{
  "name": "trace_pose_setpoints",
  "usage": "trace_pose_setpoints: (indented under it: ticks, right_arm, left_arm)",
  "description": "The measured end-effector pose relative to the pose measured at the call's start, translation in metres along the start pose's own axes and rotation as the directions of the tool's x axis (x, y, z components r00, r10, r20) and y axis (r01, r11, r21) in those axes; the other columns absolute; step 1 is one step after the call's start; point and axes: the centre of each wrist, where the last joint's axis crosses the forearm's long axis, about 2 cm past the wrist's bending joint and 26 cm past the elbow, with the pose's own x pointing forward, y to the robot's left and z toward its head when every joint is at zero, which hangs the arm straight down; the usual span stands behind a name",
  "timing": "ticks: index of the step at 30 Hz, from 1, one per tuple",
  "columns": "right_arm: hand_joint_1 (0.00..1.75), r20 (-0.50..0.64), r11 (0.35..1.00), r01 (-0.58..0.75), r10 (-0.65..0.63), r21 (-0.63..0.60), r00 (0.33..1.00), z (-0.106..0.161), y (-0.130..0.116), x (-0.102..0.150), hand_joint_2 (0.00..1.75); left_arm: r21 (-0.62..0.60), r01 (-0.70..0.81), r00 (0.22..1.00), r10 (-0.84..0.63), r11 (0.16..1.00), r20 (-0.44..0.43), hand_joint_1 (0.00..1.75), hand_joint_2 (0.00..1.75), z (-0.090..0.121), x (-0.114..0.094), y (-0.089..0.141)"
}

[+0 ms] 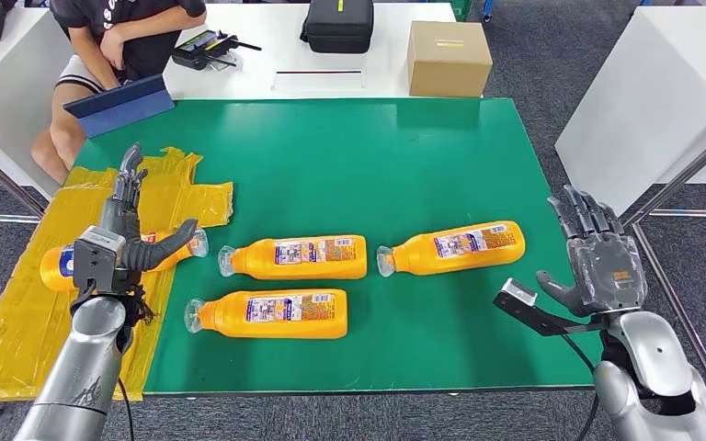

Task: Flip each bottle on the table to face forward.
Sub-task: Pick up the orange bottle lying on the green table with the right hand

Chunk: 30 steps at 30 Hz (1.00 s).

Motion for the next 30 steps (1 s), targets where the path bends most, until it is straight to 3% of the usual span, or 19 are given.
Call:
trace_pose_setpoints:
  ticks: [7,13,23,30]
  right_arm:
    - [0.0,0.042,0.989,-0.004,-0.002,0.147,0.999,-0.018,0.001,-0.034,1.75]
    - [0.0,0.046,0.981,-0.006,-0.003,0.194,0.999,-0.046,-0.004,-0.054,1.75]
    - [0.0,0.061,0.97,0.004,-0.02,0.242,0.998,-0.058,-0.001,-0.06,1.75]
    - [0.0,0.114,0.936,0.045,-0.09,0.35,0.989,-0.09,0.014,-0.061,1.75]
  left_arm:
    - [-0.073,-0.056,0.994,0.062,0.996,0.093,0.0,1.75,-0.002,0.017,-0.019]
    - [-0.104,-0.083,0.988,0.096,0.991,0.125,0.0,1.75,-0.007,0.025,-0.029]
    - [-0.118,-0.087,0.985,0.103,0.989,0.138,0.0,1.75,-0.011,0.028,-0.033]
    - [-0.118,-0.104,0.979,0.122,0.988,0.163,0.0,1.75,-0.023,0.035,-0.034]
